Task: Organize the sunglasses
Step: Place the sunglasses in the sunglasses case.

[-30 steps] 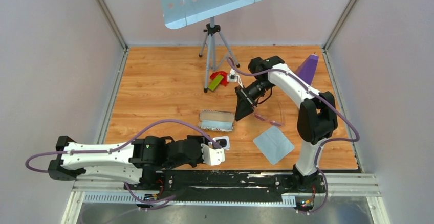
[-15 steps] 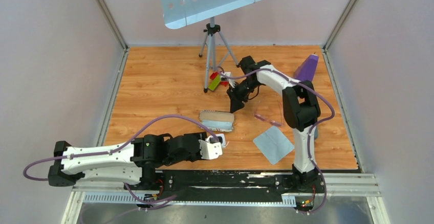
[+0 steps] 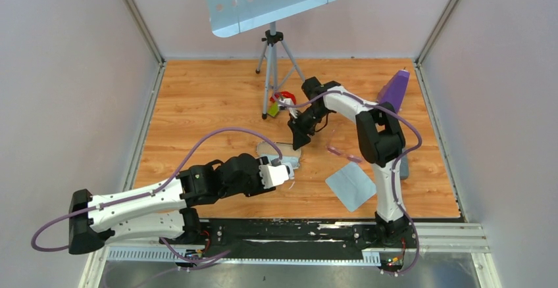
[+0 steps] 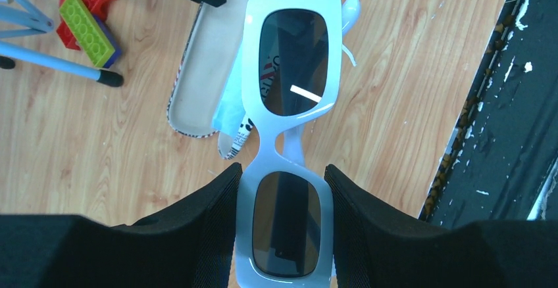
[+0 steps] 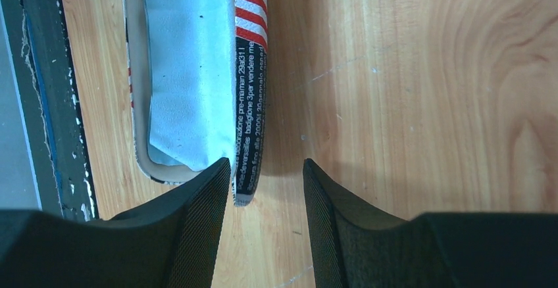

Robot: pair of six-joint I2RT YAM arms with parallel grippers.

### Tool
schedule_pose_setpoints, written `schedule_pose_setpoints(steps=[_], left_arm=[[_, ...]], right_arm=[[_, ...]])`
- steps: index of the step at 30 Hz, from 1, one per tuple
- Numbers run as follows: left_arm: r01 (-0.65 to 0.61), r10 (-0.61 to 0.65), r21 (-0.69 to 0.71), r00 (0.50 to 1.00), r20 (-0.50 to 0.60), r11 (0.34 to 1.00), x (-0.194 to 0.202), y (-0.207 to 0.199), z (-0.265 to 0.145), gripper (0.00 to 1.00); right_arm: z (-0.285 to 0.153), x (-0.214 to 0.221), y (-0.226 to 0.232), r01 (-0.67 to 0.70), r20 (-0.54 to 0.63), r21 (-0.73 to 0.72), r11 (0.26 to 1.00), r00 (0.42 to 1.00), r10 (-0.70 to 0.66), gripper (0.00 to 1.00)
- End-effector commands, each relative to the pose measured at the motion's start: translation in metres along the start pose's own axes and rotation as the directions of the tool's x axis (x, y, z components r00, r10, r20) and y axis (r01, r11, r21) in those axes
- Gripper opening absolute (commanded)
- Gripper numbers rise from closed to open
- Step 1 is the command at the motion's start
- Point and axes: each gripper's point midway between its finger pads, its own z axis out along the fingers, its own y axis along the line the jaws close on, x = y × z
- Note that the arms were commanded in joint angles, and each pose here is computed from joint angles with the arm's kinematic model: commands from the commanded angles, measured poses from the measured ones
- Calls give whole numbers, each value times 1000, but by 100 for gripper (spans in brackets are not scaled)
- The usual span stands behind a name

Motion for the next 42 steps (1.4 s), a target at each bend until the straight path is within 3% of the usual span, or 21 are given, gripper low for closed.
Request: schedule_pose_setpoints(steps=[1,3,10,19,27,42], left_arm=[[14,-16,24,998,58,1000,-20,4,3,40],[23,-24,22,998,59,999,-19,5,3,40],[15,-16,19,999,45,1000,-14,10,5,40],[24,-26,42,998,52,999,-23,11,34,40],[23,-27,57,997,69,998,-26,9,49,40],[71,-67,78,997,-49,994,8,12,92,40]], right_arm=[[14,-1,14,34,-10,-73,997,999,-35,50],[16,1,15,34,-13,-80,996,999,-36,48],[15,-5,21,68,6,-88,994,998,-68,21],[1,-15,29,315,-27,128,940,949,-314,1],[-9,-24,28,495,-34,410,766,848,-529,0],[-10,-34,17,569,-70,517,640,773,-631,0]])
